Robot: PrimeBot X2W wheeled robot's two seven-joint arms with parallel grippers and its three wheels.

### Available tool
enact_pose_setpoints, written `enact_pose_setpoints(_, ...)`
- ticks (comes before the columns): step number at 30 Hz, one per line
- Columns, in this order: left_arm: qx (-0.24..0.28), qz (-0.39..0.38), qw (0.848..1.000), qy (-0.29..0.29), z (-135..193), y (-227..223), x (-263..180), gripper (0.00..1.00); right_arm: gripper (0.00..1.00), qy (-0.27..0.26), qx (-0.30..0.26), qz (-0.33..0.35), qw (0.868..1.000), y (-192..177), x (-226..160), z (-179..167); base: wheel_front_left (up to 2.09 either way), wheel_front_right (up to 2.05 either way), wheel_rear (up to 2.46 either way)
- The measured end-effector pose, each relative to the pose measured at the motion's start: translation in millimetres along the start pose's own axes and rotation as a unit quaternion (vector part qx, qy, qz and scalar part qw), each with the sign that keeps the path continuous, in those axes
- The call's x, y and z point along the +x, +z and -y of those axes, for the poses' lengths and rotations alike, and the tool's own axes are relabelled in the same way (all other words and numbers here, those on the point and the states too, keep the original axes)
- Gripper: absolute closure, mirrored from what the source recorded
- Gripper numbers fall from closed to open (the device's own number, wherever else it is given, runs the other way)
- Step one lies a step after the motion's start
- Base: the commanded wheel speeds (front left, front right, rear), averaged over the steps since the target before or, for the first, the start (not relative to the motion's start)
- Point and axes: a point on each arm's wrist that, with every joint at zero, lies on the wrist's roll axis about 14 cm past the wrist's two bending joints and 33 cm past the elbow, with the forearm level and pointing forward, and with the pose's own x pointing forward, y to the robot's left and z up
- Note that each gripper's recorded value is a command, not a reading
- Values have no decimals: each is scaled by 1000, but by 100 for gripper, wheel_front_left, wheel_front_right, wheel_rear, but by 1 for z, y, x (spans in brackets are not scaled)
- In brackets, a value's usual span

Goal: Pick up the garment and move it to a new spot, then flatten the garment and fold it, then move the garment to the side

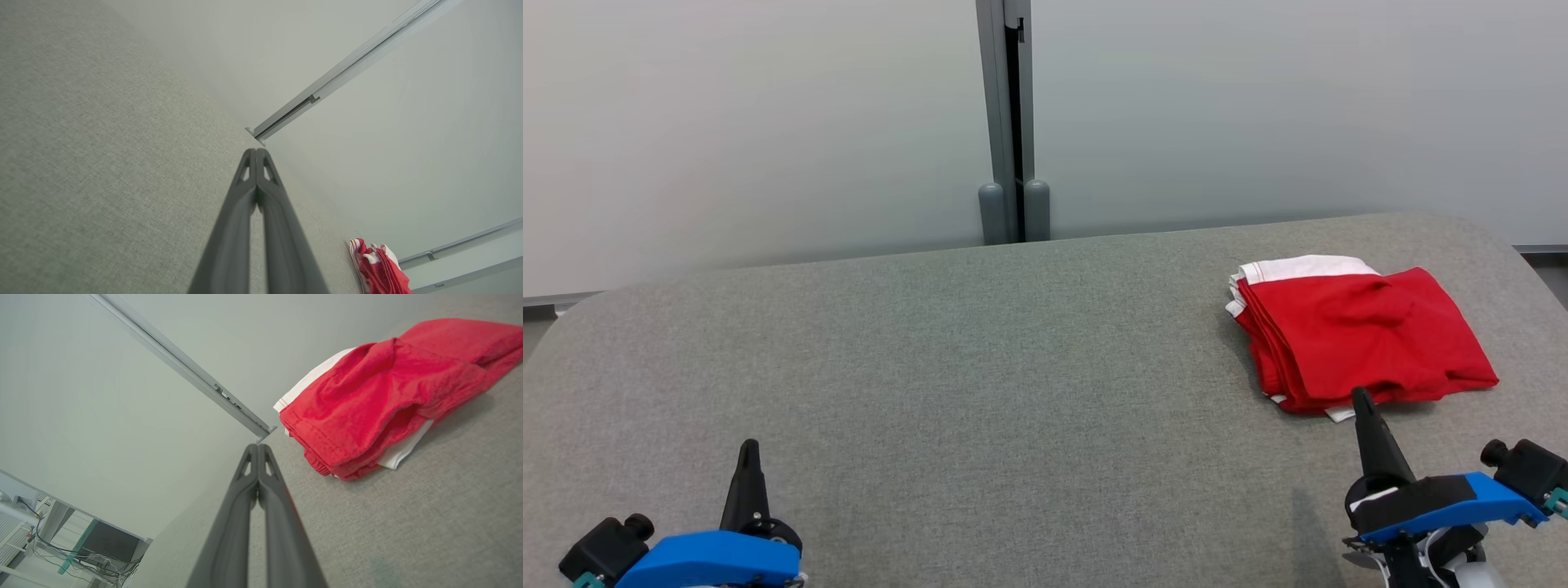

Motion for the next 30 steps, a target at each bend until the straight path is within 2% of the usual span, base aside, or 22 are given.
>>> enact_pose_setpoints(14, -82, 3, 997, -2, 4, 6, 4, 100, 100, -4, 85, -3, 996, 1, 3, 0, 0, 0, 0)
enact_pose_setpoints(30, -161, 6, 987, -7, 7, 12, 7, 100, 100, -4, 168, -6, 986, 1, 5, 0, 0, 0, 0)
